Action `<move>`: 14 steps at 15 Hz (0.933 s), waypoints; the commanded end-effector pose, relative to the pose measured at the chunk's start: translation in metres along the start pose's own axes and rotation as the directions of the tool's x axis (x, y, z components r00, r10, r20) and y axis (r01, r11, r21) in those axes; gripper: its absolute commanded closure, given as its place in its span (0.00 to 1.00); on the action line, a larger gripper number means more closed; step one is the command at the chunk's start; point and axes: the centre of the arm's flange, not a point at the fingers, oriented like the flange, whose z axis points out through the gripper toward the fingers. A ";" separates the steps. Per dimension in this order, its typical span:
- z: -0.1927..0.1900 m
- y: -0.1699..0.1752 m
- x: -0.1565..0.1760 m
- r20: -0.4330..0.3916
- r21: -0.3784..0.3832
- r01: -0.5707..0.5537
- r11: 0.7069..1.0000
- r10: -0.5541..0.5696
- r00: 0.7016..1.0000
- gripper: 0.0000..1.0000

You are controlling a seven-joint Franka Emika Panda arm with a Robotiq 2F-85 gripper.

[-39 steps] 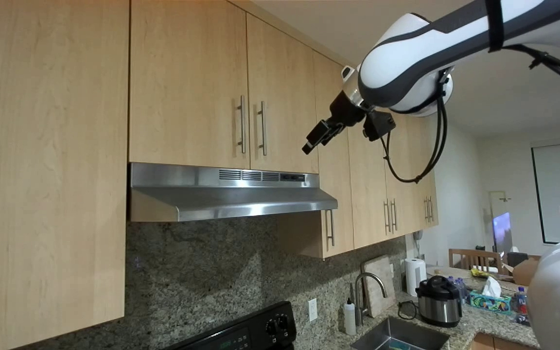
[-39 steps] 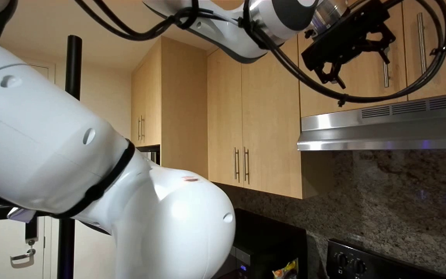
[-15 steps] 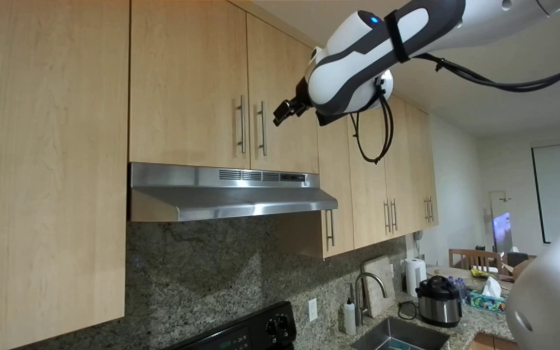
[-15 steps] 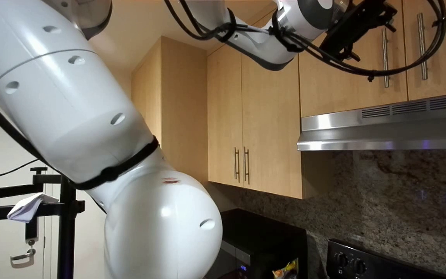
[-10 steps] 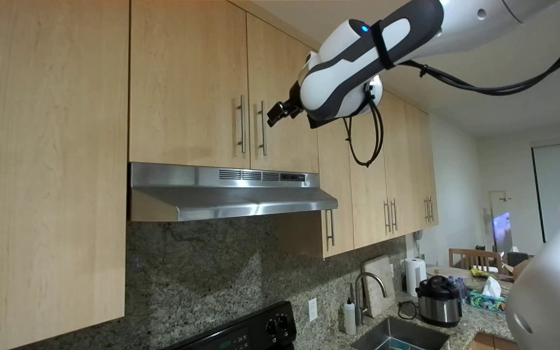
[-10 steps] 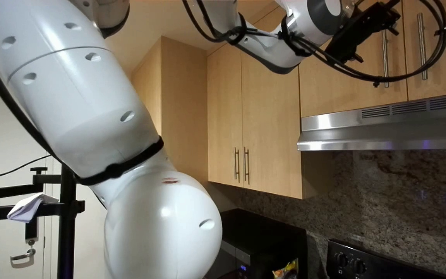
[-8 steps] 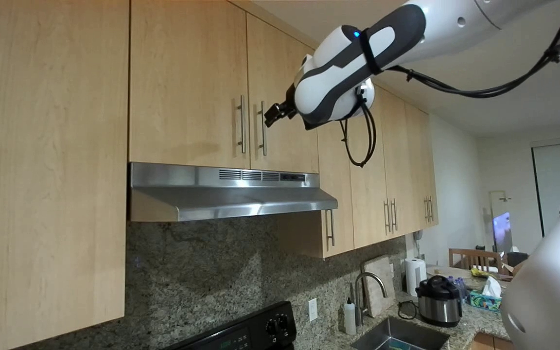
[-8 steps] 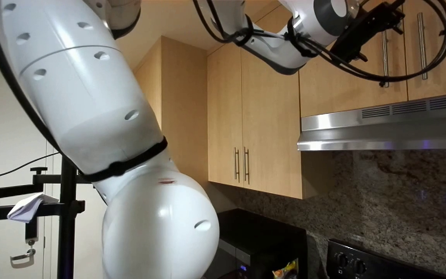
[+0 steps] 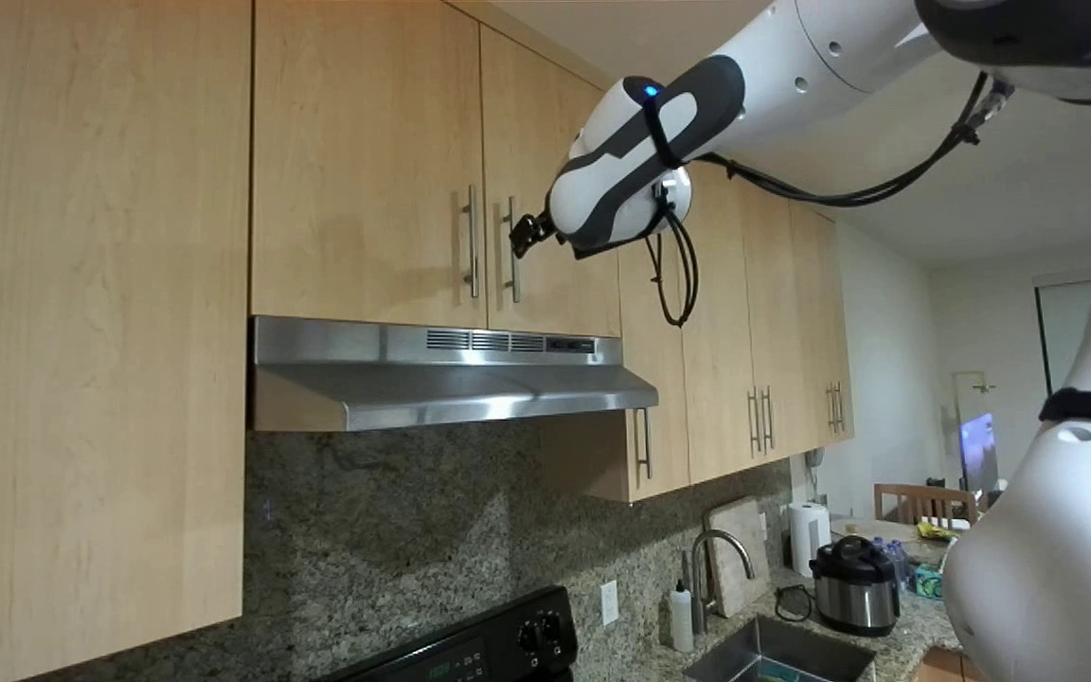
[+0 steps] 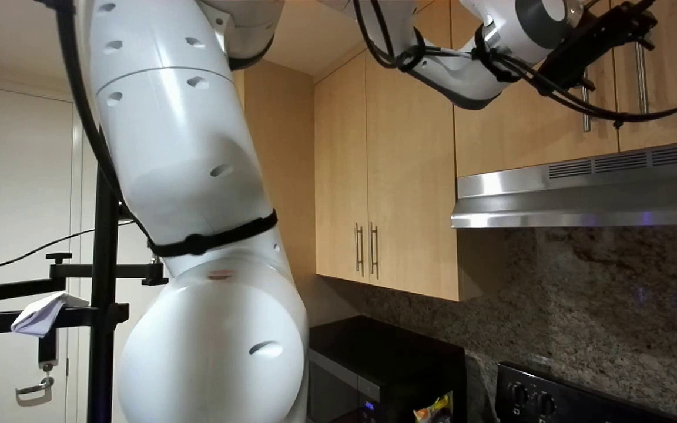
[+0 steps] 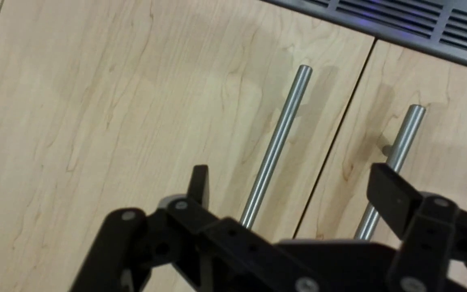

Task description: Open the right door of the cabinet above the stove

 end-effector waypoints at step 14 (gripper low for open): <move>0.035 -0.019 0.022 0.138 -0.150 0.076 0.986 -0.055 0.989 0.00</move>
